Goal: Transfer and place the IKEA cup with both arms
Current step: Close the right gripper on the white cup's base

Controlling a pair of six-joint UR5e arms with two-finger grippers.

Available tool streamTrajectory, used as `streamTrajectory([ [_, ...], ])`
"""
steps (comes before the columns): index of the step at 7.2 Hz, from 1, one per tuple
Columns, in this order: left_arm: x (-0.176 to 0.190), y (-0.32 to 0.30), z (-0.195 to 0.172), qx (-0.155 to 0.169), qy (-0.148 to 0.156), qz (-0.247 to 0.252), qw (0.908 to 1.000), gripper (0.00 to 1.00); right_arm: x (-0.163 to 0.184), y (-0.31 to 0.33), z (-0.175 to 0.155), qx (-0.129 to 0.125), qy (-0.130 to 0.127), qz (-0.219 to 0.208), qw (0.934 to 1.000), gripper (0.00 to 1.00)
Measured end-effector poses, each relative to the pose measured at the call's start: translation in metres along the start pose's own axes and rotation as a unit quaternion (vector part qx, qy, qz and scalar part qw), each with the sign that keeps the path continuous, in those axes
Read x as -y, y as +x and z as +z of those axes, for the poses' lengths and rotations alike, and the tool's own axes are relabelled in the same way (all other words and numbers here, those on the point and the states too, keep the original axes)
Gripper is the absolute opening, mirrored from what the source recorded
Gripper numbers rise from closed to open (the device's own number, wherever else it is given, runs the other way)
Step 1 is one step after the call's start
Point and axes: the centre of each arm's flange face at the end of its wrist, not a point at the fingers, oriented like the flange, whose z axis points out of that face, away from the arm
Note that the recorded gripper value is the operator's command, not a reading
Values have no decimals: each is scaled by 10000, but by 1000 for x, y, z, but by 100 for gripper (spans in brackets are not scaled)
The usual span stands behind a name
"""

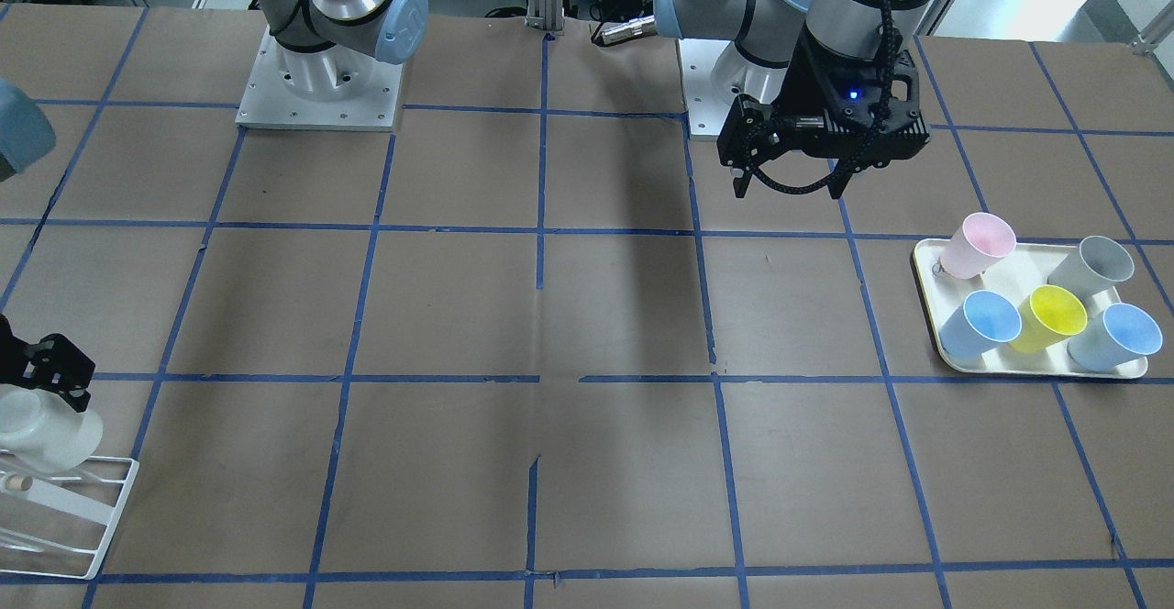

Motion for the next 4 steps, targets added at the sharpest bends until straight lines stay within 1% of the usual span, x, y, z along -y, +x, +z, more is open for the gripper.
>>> streamTrajectory([
  [4, -1, 1, -1, -1, 5, 6, 10000, 100, 9, 3, -1, -45, 181, -9, 9998, 89],
])
